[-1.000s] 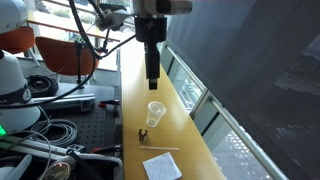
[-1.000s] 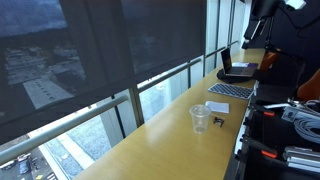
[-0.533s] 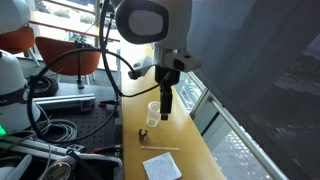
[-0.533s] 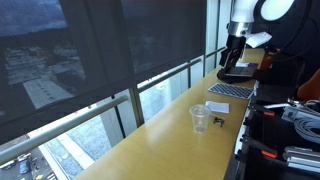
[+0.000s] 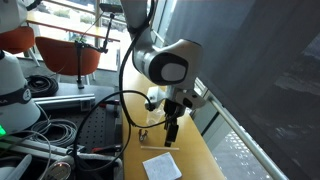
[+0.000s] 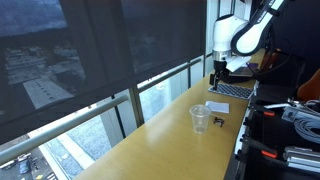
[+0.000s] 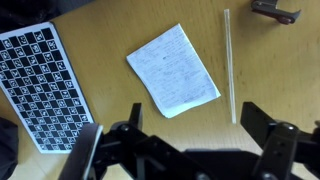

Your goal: Lift the straw from the table and put it in the cup

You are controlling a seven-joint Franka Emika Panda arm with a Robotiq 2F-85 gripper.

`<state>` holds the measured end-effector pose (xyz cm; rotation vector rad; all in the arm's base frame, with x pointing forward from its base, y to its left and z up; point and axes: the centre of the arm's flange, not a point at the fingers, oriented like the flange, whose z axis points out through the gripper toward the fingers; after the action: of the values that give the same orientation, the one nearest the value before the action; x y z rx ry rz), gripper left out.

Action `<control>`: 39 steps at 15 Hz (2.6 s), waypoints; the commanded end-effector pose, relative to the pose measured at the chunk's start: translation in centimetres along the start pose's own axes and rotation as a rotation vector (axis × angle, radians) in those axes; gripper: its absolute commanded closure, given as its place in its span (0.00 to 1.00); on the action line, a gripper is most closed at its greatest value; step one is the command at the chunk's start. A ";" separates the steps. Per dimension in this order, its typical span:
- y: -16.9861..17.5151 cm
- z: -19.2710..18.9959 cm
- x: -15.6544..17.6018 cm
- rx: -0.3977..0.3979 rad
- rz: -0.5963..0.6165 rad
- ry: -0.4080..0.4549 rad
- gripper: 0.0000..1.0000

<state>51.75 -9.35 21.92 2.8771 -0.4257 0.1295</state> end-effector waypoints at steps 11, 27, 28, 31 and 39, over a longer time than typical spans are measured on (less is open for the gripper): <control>-2.4 3.2 -0.5 0.089 -0.024 -0.044 0.00; -6.7 12.8 3.8 0.225 -0.031 -0.077 0.00; -7.1 13.5 3.7 0.222 -0.032 -0.079 0.00; -7.7 15.0 4.0 0.216 -0.037 -0.087 0.00; -9.1 15.9 4.2 0.211 -0.048 -0.086 0.00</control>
<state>58.58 -6.41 5.95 3.0977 -0.3777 0.0227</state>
